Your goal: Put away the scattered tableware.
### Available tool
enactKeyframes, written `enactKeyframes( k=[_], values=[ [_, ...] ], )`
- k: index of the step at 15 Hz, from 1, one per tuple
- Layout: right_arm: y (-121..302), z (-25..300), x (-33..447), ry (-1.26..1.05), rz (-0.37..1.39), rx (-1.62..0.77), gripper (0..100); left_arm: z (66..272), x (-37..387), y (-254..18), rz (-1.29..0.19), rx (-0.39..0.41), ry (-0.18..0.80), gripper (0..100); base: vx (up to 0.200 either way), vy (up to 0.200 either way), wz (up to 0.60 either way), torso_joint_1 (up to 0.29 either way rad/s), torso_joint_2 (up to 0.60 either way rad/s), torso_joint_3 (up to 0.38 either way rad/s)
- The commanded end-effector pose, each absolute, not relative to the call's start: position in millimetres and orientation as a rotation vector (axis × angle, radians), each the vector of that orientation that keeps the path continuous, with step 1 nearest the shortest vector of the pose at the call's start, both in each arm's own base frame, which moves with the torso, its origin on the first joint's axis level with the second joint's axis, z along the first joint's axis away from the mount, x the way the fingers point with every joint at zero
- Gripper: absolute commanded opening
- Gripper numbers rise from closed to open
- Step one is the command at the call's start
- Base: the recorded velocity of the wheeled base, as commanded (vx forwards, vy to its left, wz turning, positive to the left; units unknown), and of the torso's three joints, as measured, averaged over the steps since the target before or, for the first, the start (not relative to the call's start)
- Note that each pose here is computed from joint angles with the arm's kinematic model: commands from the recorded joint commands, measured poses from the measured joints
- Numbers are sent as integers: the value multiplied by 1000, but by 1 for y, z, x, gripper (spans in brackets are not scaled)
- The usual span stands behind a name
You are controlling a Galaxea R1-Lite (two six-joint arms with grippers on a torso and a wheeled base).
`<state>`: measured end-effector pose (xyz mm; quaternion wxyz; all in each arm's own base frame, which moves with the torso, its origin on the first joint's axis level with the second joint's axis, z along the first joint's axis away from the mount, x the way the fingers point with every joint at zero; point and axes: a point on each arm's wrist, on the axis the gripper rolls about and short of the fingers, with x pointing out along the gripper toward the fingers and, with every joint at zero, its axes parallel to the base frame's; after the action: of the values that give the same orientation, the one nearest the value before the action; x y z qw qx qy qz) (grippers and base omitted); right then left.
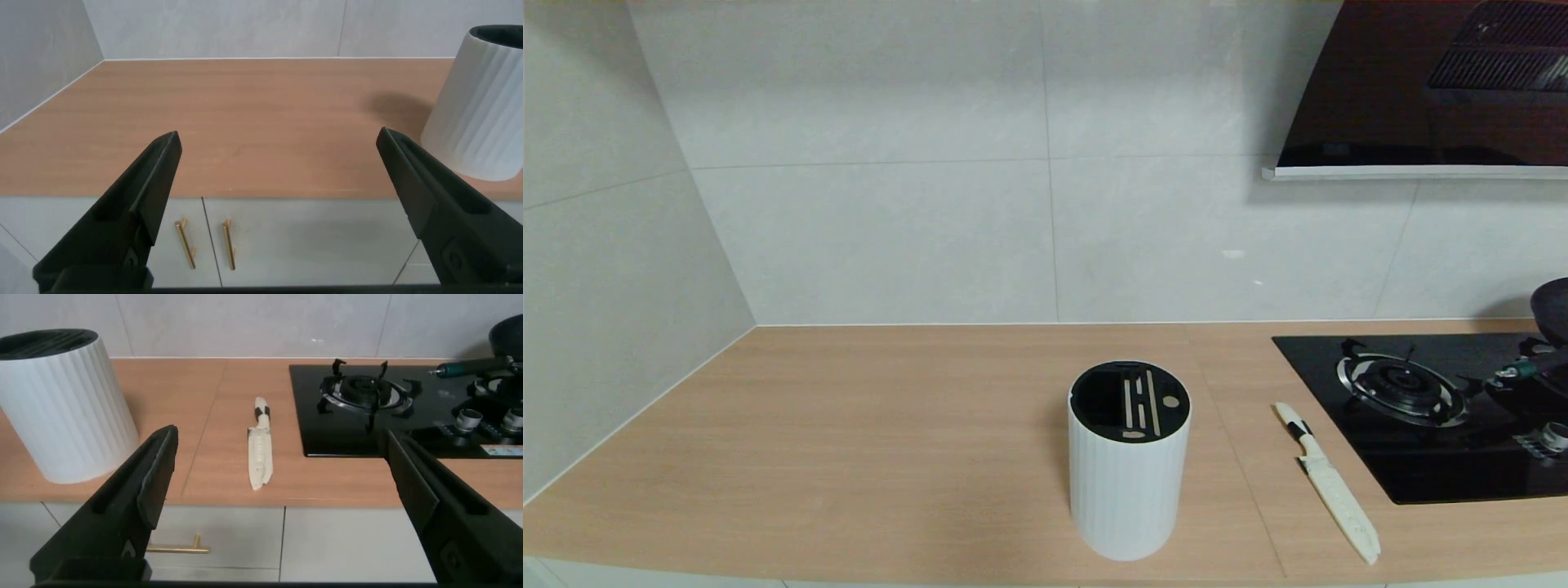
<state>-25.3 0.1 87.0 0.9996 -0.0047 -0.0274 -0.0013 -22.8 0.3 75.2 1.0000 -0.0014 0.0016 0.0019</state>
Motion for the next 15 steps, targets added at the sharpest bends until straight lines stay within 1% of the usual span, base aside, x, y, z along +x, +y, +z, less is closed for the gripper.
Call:
enactKeyframes(
  k=[1, 3, 5, 6, 7, 9, 11, 13, 15],
  values=[
    [-1, 125, -28, -112, 34, 14, 100, 75, -23, 0, 5, -3, 3, 100, 0, 0, 0, 0, 0, 0],
    [0, 145, -7, 26, 57, -1, 100, 75, -23, 0, 5, -3, 3, 100, 0, 0, 0, 0, 0, 0],
    [2, 162, 29, 205, 52, -10, 100, 75, -23, 0, 5, -3, 3, 100, 0, 0, 0, 0, 0, 0],
    [2, 167, 43, 265, 56, -11, 100, 75, -23, 0, 5, -3, 3, 100, 0, 0, 0, 0, 0, 0],
    [4, 171, 73, 385, 60, -16, 100, 75, -23, 0, 5, -3, 3, 100, 0, 0, 0, 0, 0, 0],
    [8, 175, 112, 501, 73, -21, 100, 75, -23, 0, 5, -3, 3, 100, 0, 0, 0, 0, 0, 0],
    [13, 166, 153, 609, 86, -27, 100, 75, -23, 0, 5, -3, 3, 100, 0, 0, 0, 0, 0, 0],
    [20, 145, 190, 682, 105, -39, 100, 75, -23, 0, 5, -3, 3, 100, 0, 0, 0, 0, 0, 0],
    [25, 121, 223, 706, 109, -45, 100, 75, -23, 0, 5, -3, 3, 100, 0, 0, 0, 0, 0, 0]
  ],
)
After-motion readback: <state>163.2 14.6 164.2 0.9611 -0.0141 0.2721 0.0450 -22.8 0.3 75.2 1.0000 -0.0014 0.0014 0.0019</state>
